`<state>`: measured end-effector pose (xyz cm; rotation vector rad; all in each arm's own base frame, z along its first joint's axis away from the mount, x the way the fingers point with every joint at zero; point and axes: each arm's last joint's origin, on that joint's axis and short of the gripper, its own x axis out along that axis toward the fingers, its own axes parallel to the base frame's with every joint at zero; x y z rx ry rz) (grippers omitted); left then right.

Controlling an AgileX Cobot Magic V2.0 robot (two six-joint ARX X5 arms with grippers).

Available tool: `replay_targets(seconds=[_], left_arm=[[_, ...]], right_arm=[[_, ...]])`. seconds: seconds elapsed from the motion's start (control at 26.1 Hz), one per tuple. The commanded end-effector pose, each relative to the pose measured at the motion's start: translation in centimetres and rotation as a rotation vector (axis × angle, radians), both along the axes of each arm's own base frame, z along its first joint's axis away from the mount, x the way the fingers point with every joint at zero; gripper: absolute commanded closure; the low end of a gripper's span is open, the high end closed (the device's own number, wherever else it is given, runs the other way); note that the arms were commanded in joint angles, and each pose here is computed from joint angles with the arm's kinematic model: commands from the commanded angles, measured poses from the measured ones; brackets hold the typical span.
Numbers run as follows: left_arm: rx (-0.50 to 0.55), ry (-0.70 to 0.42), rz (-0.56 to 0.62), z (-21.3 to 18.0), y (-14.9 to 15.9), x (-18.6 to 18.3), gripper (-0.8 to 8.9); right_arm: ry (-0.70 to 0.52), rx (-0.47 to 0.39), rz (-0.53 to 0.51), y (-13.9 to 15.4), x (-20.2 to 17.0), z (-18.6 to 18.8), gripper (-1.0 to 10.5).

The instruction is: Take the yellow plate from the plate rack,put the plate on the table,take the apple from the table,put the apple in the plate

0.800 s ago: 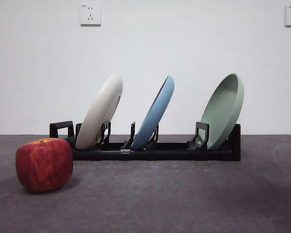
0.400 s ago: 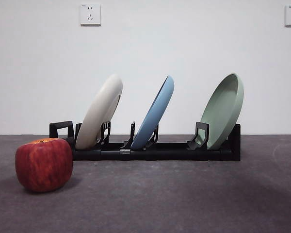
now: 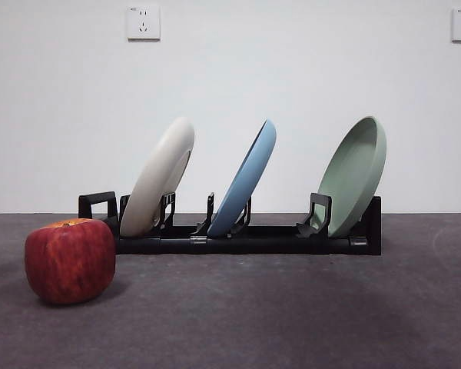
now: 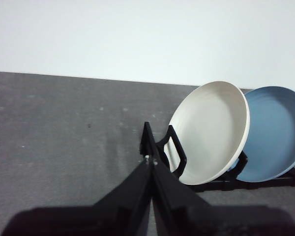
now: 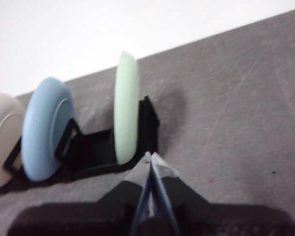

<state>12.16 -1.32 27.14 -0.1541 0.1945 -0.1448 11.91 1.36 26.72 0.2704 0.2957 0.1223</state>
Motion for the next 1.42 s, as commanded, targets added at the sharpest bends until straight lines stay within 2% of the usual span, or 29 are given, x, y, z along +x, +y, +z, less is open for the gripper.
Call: replay_targets(seconds=[0.04,0.27,0.38,0.42,0.46,0.54,0.57,0.73,0.92,1.19,1.42], left_arm=[[-0.002,0.054,-0.047,1.1,-0.2,1.4,8.19],[-0.046,0.187,-0.232,3.3,-1.1,4.9,8.16],[-0.075,0.256,-0.315,4.1,-1.5,6.7,8.12],[-0.082,0.275,-0.333,4.3,-1.6,7.3,8.02],[-0.09,0.295,-0.348,4.6,-1.7,7.9,7.57],[-0.098,0.337,-0.366,5.3,-2.0,9.5,5.91],[-0.099,0.351,-0.372,5.7,-2.2,10.3,5.89],[-0.093,0.377,-0.413,7.4,-3.7,13.4,5.89],[-0.076,0.448,-0.487,8.3,-7.2,18.3,5.93],[0.023,0.545,-0.451,5.5,-12.3,23.4,5.94],[0.049,0.587,-0.448,3.2,-13.8,24.5,5.98]], right_arm=[[0.048,-0.032,0.086,0.3,0.9,1.5,9.5],[0.207,-0.052,0.309,1.1,3.1,3.8,9.5],[0.263,-0.043,0.363,1.3,4.1,4.5,9.3],[0.273,-0.043,0.373,1.4,4.3,4.7,8.9],[0.285,-0.043,0.373,1.4,4.7,4.8,8.3],[0.3,-0.041,0.373,1.5,5.3,5.1,6.5],[0.303,-0.041,0.373,1.5,5.5,5.1,6.2],[0.307,-0.041,0.373,1.5,5.7,5.1,6.3],[0.306,-0.041,0.373,1.5,5.7,5.2,6.3],[0.306,-0.042,0.37,1.5,5.7,5.1,6.3],[0.307,-0.042,0.37,1.5,5.7,5.1,6.3]])
